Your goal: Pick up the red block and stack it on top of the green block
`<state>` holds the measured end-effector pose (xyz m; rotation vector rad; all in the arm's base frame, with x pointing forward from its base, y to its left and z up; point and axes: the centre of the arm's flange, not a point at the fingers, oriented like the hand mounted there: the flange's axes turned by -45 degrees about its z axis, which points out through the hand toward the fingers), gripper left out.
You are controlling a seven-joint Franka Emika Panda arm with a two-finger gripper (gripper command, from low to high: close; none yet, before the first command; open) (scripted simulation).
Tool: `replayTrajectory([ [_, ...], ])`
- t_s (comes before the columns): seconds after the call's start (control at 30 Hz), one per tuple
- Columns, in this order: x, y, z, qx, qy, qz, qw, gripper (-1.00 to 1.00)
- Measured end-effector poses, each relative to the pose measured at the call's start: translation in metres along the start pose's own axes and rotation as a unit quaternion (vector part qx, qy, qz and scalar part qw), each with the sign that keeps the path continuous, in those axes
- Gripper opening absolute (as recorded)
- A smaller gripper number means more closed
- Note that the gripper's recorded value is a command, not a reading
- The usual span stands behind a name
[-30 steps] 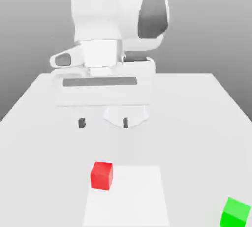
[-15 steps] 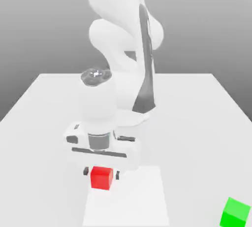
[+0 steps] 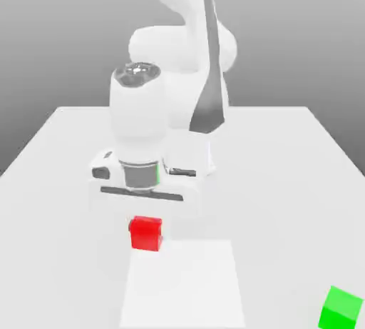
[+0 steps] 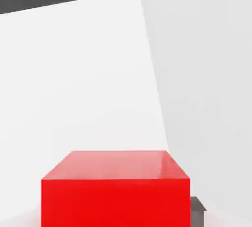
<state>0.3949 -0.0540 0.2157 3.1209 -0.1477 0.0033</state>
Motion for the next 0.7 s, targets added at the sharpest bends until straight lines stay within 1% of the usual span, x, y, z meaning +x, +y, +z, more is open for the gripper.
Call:
replayTrajectory([
  [0.07, 0.02, -0.061, -0.007, -0.005, 0.002, -0.093, 0.996, -1.0],
  [0.23, 0.056, -0.155, -0.02, -0.009, 0.003, -0.236, 0.972, -1.0],
  [0.43, 0.061, -0.294, -0.032, 0.005, 0.002, -0.405, 0.914, -1.0],
  [0.57, 0.058, -0.316, 0.016, 0.009, 0.002, -0.429, 0.903, -1.0],
  [0.6, 0.058, -0.316, 0.025, 0.009, 0.002, -0.43, 0.903, 1.0],
  [0.7, 0.058, -0.316, 0.025, 0.009, 0.002, -0.43, 0.903, 1.0],
])
